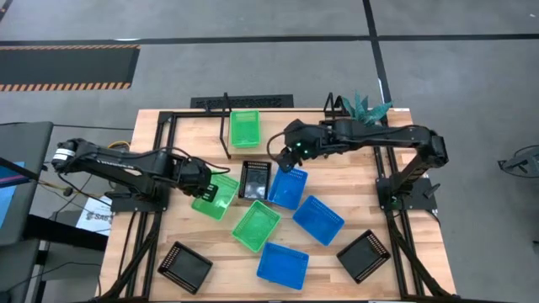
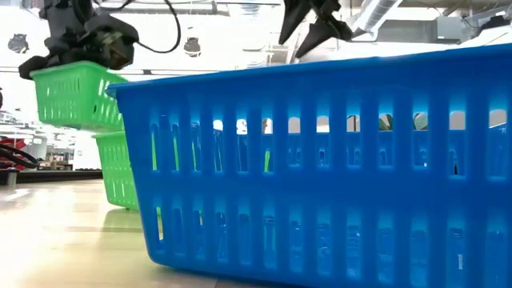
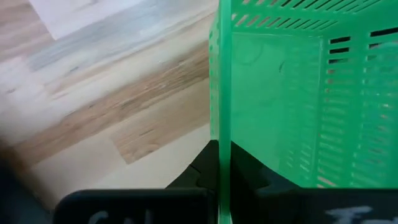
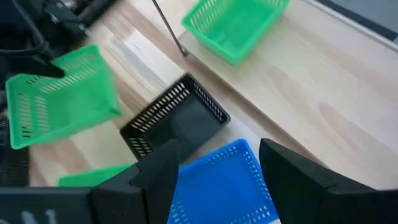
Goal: Stack baskets on shelf by color
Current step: Stack the left green bin on the other green bin on the shelf
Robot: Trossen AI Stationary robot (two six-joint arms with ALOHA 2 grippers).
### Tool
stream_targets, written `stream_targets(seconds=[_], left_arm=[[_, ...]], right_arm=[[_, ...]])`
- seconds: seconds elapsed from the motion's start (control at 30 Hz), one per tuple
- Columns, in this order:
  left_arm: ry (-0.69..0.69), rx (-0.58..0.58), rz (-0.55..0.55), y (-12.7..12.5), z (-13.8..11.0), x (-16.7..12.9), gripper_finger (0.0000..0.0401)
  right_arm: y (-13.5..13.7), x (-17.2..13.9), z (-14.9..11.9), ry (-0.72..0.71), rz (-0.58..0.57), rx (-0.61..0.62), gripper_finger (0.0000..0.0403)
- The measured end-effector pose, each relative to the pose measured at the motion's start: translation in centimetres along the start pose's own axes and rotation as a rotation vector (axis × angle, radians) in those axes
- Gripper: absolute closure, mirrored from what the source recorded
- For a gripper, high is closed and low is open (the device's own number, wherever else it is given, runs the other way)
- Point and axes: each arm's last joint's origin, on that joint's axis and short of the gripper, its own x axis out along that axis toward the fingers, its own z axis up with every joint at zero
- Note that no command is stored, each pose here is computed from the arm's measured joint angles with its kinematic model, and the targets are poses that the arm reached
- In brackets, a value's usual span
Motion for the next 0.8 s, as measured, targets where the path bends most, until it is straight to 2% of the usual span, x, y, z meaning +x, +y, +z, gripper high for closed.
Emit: stream_targets(seconds=[0.23, 0.47, 0.63, 0.8], left_arm=[[-0.09, -0.008, -0.056, -1.3, 0.8, -3.1, 0.0401], [-0.408, -0.056, -0.143, -3.0, 2.3, -7.8, 0.0401], [-0.595, -0.054, -0.152, -3.5, 3.0, -10.3, 0.0401], [-0.743, -0.056, -0.115, -3.5, 3.4, -11.2, 0.0401]], right_arm=[[-0.3, -2.9, 0.9, -0.103, 0.087, 0.036, 0.0159], [0.5, -5.1, 1.5, -0.221, 0.206, 0.065, 0.0159], [1.5, -5.1, 2.0, -0.293, 0.276, 0.078, 0.0159], [2.8, -3.2, 2.4, -0.338, 0.299, 0.035, 0.0159]])
